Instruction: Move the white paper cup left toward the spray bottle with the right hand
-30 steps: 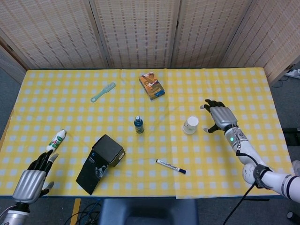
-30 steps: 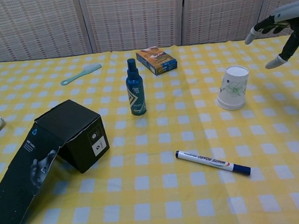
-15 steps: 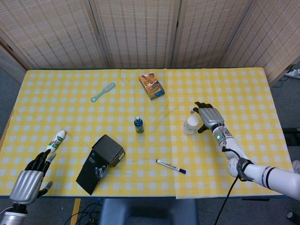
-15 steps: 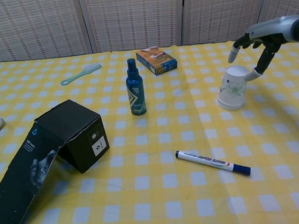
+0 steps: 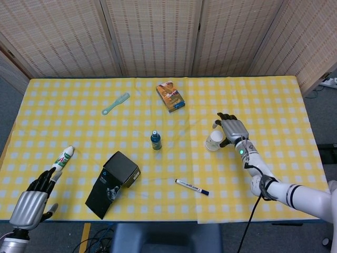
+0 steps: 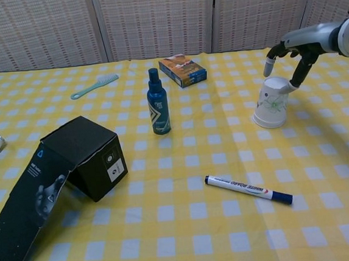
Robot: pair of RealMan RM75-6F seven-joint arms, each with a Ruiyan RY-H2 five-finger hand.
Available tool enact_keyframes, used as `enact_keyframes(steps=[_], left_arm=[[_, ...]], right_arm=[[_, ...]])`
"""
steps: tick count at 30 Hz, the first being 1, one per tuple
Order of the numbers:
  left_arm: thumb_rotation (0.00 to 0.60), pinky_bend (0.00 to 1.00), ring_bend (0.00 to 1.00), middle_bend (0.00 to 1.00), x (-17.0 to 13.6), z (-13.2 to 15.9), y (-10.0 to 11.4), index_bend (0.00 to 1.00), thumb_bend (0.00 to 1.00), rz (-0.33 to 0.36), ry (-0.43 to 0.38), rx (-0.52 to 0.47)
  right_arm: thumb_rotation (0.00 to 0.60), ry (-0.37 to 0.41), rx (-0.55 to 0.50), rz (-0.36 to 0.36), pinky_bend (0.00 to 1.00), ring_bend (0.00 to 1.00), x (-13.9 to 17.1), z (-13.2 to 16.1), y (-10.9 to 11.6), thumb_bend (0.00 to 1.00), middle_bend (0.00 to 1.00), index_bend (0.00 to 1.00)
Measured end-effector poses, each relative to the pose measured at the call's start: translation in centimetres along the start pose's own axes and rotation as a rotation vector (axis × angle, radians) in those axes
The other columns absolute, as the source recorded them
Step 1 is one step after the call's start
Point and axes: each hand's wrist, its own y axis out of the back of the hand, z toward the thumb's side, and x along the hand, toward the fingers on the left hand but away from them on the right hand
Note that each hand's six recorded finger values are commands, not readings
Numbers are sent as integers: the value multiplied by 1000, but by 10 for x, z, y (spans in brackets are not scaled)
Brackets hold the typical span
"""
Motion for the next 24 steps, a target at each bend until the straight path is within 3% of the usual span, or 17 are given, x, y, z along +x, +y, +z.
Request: enact_keyframes(steps=[8,16,24], left_arm=[[600,229,0,0,0,1,-1,0,317,1,-9,-1],[600,229,0,0,1,5,-6,0,317,-16,-20,5],[600,229,0,0,4,7,-11,0,317,-33,-20,11]], right_arm=[[600,10,-11,-30,0,0,2,4,5,263,22,443],[600,38,-25,-76,0,0,19,10,24,263,29,457],[600,99,-49,-149,0,0,55,25,58,264,34,457]])
